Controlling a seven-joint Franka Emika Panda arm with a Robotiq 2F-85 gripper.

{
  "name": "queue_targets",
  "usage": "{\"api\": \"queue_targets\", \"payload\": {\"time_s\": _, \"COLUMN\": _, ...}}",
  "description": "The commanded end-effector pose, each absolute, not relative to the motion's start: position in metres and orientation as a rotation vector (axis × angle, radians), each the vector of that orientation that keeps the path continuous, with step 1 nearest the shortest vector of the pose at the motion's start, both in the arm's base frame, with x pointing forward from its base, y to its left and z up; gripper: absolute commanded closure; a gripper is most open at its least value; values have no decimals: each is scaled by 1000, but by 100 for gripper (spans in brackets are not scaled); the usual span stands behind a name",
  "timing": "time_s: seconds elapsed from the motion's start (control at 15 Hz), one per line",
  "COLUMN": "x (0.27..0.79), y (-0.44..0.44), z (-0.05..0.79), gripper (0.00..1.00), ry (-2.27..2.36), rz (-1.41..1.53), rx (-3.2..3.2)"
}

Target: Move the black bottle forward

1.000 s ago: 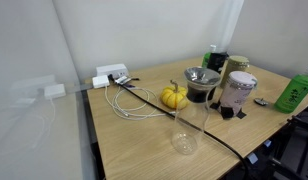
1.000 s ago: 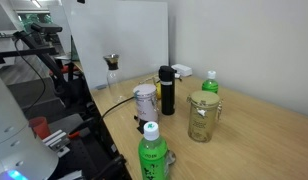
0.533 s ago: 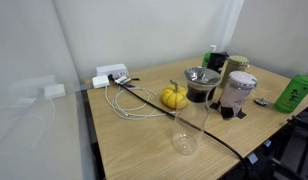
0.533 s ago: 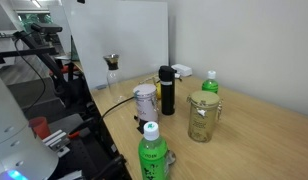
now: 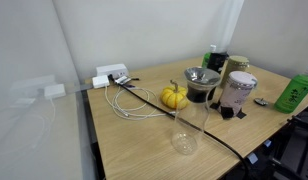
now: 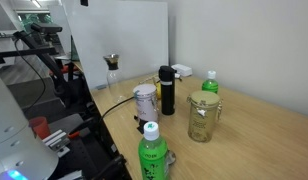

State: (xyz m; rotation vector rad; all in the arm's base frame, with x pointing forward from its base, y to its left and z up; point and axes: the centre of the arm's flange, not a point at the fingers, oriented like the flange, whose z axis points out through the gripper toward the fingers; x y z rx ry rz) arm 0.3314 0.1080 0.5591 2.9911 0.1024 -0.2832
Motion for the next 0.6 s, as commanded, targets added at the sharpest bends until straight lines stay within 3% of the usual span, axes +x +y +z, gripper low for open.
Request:
{"api": "queue_targets", "payload": {"time_s": 0.0, "x": 349, "y": 114, "z": 539, "gripper": 0, "ry": 48, "rz": -223, "rx": 3020}}
{"api": "queue_targets", "payload": {"time_s": 0.53, "x": 421, "y": 96, "z": 474, "gripper": 0, "ry": -236, "rz": -254, "rx": 3046}}
